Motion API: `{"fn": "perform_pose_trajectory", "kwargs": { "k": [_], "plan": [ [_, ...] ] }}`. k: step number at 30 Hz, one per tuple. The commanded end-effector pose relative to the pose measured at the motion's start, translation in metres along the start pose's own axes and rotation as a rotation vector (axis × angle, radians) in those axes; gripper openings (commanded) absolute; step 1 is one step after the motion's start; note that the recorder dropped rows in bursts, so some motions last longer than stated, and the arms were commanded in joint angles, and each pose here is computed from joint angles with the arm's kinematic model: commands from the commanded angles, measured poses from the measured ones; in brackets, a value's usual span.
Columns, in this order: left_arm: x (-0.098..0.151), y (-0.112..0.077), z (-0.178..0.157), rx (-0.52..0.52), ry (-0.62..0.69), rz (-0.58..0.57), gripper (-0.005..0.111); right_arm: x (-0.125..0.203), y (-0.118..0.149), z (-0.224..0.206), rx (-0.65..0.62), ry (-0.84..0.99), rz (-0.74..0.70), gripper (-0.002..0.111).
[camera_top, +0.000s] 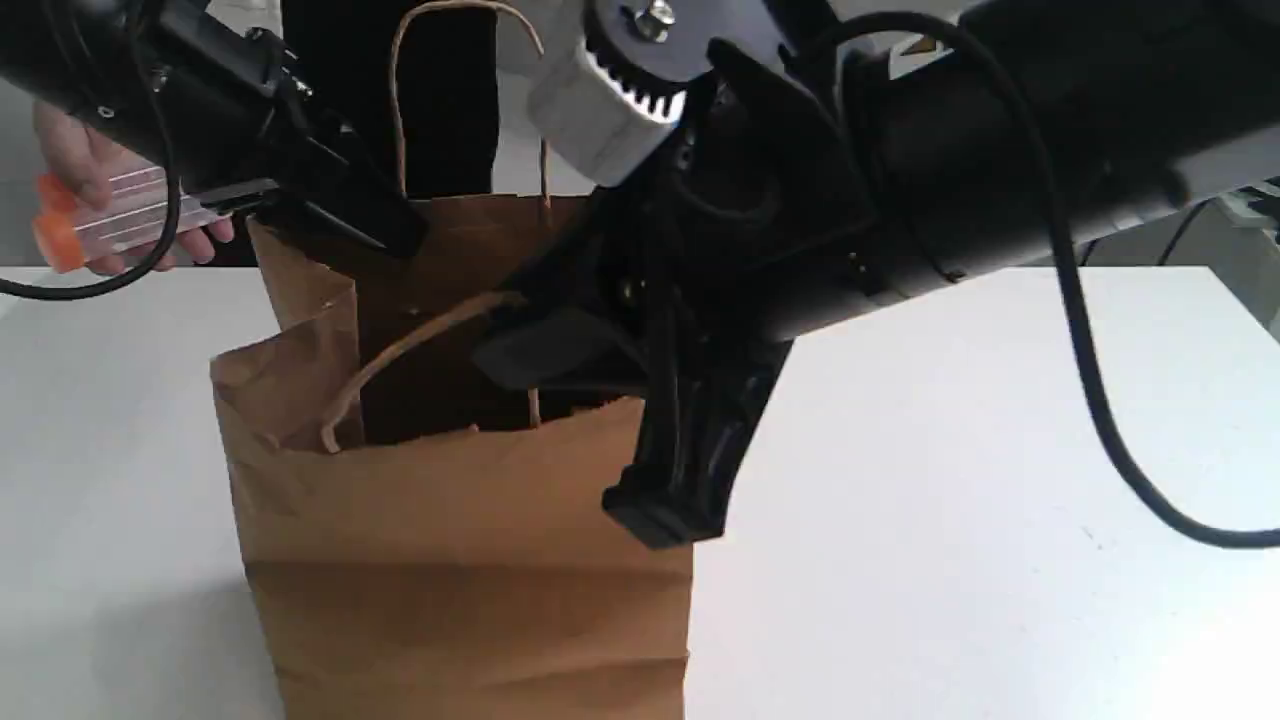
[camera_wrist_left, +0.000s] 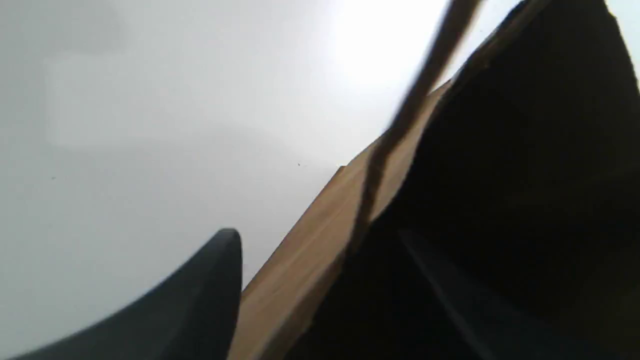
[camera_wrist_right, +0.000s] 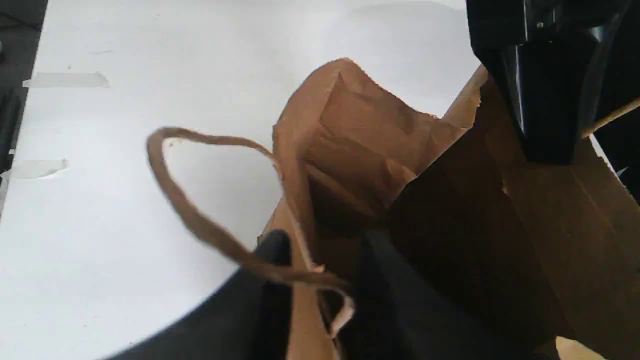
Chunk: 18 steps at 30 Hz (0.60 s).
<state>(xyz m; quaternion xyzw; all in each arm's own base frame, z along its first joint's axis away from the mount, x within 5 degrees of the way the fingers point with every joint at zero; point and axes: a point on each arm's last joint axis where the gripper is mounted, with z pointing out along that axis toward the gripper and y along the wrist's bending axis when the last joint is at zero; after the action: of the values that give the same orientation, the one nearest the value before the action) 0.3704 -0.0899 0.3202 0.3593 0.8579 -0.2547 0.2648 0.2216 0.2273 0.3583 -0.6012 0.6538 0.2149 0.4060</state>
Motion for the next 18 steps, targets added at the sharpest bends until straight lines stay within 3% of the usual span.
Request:
{"fn": "perform_pose_trajectory", "kwargs": {
  "k": [1,10,12,15,18],
  "plan": [
    [-0.001,0.0,0.003,0.004,-0.001,0.006,0.047,-0.003,0.001,0.0,0.001,-0.018,0.016,0.0],
    [0.001,0.002,0.007,0.015,0.012,-0.001,0.046,-0.003,0.0,0.0,0.011,-0.023,0.016,0.0],
    [0.002,0.002,0.008,0.024,0.02,-0.003,0.035,-0.004,-0.001,0.0,0.015,-0.024,0.016,0.0],
    [0.004,0.005,0.012,0.031,0.038,-0.009,0.005,-0.004,-0.001,0.0,0.015,-0.024,0.02,0.0],
    [0.007,0.008,0.017,0.032,0.062,-0.013,0.0,-0.004,-0.001,0.0,0.015,-0.024,0.029,0.0]
  ]
}}
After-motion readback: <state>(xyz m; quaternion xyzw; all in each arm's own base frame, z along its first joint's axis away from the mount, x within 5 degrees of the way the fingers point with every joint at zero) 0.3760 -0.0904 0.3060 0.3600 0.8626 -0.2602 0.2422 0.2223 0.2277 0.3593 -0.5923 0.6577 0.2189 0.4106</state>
